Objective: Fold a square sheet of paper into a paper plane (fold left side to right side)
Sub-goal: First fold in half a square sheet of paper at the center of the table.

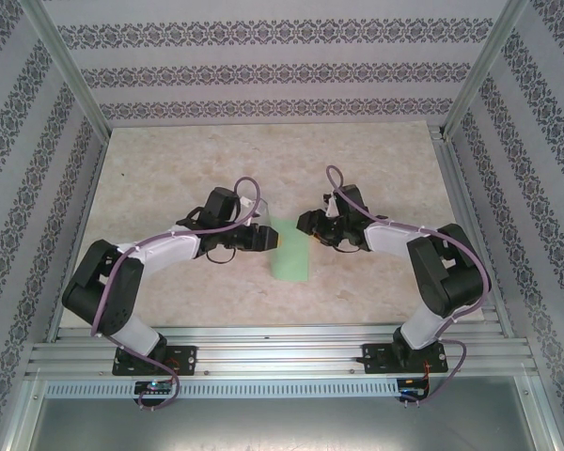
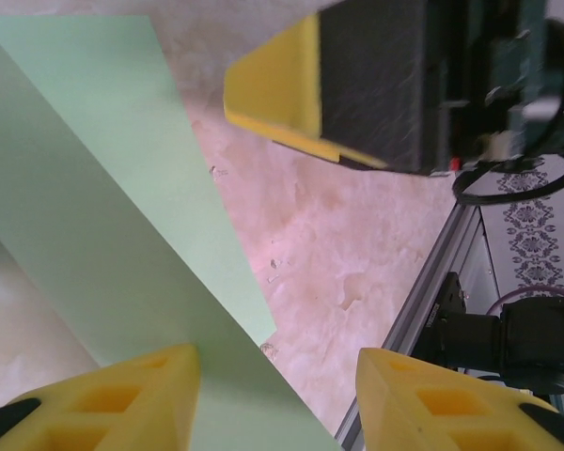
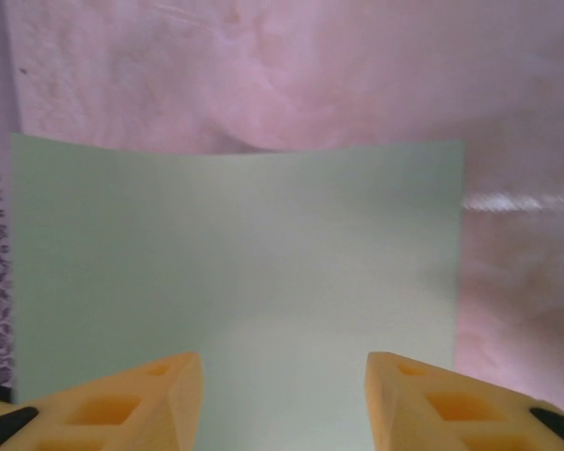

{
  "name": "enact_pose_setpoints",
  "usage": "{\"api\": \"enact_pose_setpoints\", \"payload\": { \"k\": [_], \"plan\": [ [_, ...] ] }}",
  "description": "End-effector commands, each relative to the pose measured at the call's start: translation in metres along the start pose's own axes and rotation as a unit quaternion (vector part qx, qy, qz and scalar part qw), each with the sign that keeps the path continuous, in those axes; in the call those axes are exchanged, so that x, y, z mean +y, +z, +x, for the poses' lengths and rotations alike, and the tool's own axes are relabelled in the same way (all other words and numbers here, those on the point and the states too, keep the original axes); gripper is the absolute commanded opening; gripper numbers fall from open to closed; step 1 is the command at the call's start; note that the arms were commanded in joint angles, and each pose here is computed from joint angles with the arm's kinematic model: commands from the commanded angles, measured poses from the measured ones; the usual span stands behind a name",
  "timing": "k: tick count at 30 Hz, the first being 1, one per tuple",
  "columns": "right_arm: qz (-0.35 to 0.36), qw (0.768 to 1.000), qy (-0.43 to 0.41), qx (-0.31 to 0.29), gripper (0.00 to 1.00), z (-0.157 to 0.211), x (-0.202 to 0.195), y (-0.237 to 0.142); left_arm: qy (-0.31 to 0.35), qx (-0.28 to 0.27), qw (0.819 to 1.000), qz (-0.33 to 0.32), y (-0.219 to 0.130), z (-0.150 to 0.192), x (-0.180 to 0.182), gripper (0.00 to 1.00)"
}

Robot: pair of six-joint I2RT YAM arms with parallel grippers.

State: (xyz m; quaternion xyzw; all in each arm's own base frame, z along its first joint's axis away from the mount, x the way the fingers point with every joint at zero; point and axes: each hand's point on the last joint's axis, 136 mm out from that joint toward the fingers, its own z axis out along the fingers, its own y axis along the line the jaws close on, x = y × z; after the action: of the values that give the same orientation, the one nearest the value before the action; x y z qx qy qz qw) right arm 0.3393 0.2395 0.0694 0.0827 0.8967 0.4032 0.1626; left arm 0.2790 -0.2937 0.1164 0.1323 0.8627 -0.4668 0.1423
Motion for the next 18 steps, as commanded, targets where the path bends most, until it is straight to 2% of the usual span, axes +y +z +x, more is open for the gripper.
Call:
{"api": "enact_pose_setpoints", "payload": {
  "k": [1,7,14,16,18],
  "plan": [
    [-0.09,0.996,0.0,-0.002,0.53,-0.007,0.045,-0.005,0.03,-0.003,0.999,0.023,0.007,-0.008,-0.012,0.49],
    [-0.116,0.993,-0.006,0.018,0.58,-0.006,0.065,0.01,0.03,0.008,0.999,0.027,0.017,-0.003,-0.013,0.48],
    [-0.123,0.991,0.0,0.044,0.59,0.002,0.07,0.029,0.032,0.014,0.999,0.029,0.023,-0.001,-0.015,0.48],
    [-0.121,0.991,0.0,0.05,0.56,0.006,0.069,0.033,0.033,0.015,0.999,0.029,0.025,-0.001,-0.015,0.49],
    [-0.116,0.992,0.002,0.052,0.46,0.007,0.066,0.035,0.03,0.017,0.999,0.029,0.026,0.0,-0.014,0.48]
  ]
}}
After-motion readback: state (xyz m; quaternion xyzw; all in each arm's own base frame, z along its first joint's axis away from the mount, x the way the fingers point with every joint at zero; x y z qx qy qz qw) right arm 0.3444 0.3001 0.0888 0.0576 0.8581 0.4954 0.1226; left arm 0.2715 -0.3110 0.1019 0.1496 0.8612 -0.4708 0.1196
